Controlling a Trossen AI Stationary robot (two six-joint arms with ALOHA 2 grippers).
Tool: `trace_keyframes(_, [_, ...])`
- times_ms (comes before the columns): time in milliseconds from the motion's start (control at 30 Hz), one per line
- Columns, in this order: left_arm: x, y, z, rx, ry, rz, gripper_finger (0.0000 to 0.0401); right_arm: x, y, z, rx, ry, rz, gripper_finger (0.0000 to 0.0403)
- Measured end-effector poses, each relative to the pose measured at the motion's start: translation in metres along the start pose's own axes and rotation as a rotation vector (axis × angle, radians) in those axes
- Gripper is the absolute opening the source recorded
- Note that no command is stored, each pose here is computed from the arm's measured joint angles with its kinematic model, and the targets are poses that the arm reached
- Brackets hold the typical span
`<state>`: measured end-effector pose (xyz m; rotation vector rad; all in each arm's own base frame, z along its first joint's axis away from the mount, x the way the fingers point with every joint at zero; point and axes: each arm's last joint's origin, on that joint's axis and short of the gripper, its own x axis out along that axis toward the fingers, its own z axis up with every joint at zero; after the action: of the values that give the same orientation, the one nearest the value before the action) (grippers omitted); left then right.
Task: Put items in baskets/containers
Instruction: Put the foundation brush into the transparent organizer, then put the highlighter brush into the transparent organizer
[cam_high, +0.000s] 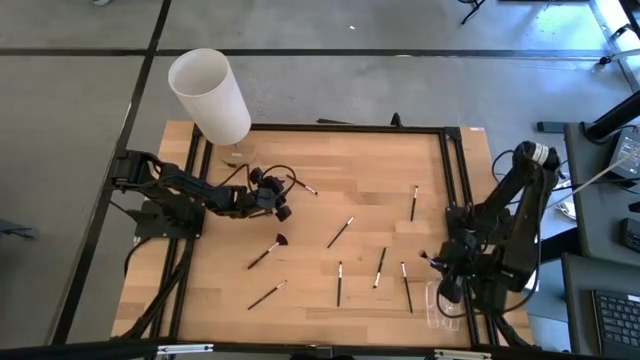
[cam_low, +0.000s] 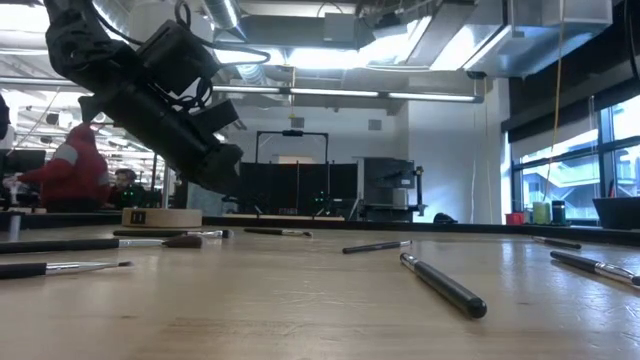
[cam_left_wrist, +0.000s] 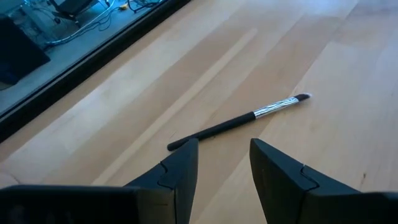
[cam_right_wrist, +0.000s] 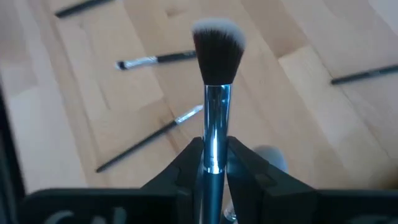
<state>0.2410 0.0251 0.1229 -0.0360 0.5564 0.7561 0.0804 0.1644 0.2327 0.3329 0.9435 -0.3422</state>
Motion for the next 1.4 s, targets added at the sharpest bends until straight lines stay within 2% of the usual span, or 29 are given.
trace_keyframes(333, [0.005, 0.008, 0.002, -0.027, -0.007, 0.071, 0.0141, 0.004, 0.001, -0.006, 0.117, 0.115, -0.054, 0.0102])
trace_keyframes(500, [0.005, 0.009, 0.002, -0.030, -0.007, 0.076, 0.0141, -0.002, 0.002, -0.003, 0.138, 0.152, -0.073, 0.0119])
trace_keyframes(633, [0.005, 0.008, 0.004, -0.041, -0.020, 0.072, 0.0141, -0.018, 0.006, 0.013, 0.146, 0.066, -0.064, 0.0121])
trace_keyframes(833, [0.005, 0.008, 0.006, -0.048, -0.036, 0.065, 0.0141, -0.034, 0.013, 0.050, 0.120, -0.161, -0.040, 0.0122])
trace_keyframes(967, [0.005, 0.006, 0.006, -0.048, -0.021, -0.008, 0.0141, -0.024, 0.010, 0.070, 0.115, -0.280, -0.106, 0.0122])
trace_keyframes(1100, [0.000, 0.008, 0.012, -0.001, 0.012, -0.169, 0.0141, -0.003, -0.002, 0.084, 0.158, -0.239, -0.227, 0.0122])
trace_keyframes(1233, [-0.012, 0.012, 0.027, 0.043, 0.142, -0.321, 0.0141, 0.014, -0.009, 0.100, 0.192, -0.172, -0.278, 0.0122])
trace_keyframes(1300, [-0.020, 0.015, 0.037, 0.056, 0.215, -0.338, 0.0141, 0.022, -0.011, 0.111, 0.180, -0.145, -0.269, 0.0122])
trace_keyframes(1400, [-0.031, 0.017, 0.048, 0.075, 0.297, -0.289, 0.0141, 0.032, -0.013, 0.132, 0.155, -0.148, -0.238, 0.0122])
